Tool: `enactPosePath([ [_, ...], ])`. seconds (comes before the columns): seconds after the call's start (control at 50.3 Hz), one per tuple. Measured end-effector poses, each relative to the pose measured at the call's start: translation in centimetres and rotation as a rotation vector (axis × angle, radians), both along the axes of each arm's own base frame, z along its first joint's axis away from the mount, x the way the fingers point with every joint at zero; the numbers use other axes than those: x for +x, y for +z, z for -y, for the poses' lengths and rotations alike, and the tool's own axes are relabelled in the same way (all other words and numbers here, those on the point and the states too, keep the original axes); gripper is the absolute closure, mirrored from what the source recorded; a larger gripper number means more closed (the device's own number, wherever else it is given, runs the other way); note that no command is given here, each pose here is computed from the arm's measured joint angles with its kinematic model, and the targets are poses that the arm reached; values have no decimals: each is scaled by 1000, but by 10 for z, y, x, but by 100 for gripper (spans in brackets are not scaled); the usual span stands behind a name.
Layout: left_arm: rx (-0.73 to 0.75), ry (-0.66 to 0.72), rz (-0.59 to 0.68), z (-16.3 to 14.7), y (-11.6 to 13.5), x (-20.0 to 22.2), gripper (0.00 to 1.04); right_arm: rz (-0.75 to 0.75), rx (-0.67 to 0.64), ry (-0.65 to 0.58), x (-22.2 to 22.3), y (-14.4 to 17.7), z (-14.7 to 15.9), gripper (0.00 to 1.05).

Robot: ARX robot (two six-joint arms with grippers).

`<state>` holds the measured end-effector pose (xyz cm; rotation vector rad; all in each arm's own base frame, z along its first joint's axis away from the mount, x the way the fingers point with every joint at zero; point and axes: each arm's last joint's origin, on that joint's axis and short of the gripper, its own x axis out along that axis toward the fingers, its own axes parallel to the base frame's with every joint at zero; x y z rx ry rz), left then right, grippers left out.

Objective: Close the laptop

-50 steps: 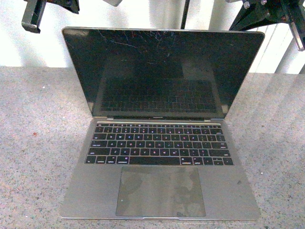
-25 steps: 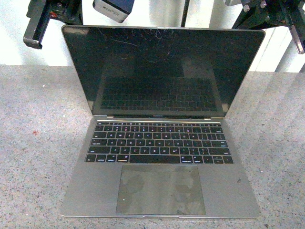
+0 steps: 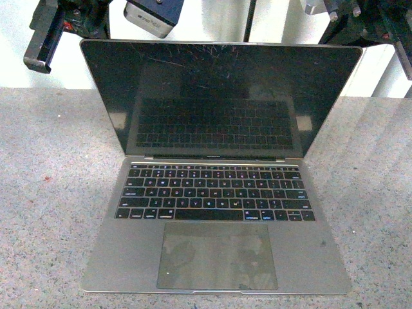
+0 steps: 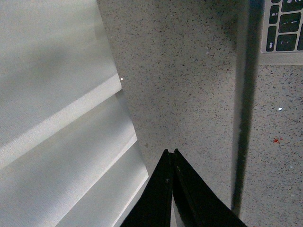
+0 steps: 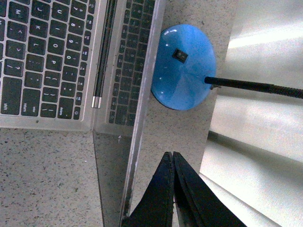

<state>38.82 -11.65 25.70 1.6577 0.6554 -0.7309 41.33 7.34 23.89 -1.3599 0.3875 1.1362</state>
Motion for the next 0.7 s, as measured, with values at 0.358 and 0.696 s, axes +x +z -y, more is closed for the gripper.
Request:
enactPosePath([
  [0.358, 4, -8, -22, 3, -3, -3, 101, -62, 20, -37, -6, -6, -4, 102],
  [0.696, 11, -18, -58, 7, -12, -9, 101, -139, 47, -67, -20, -10, -12, 102],
])
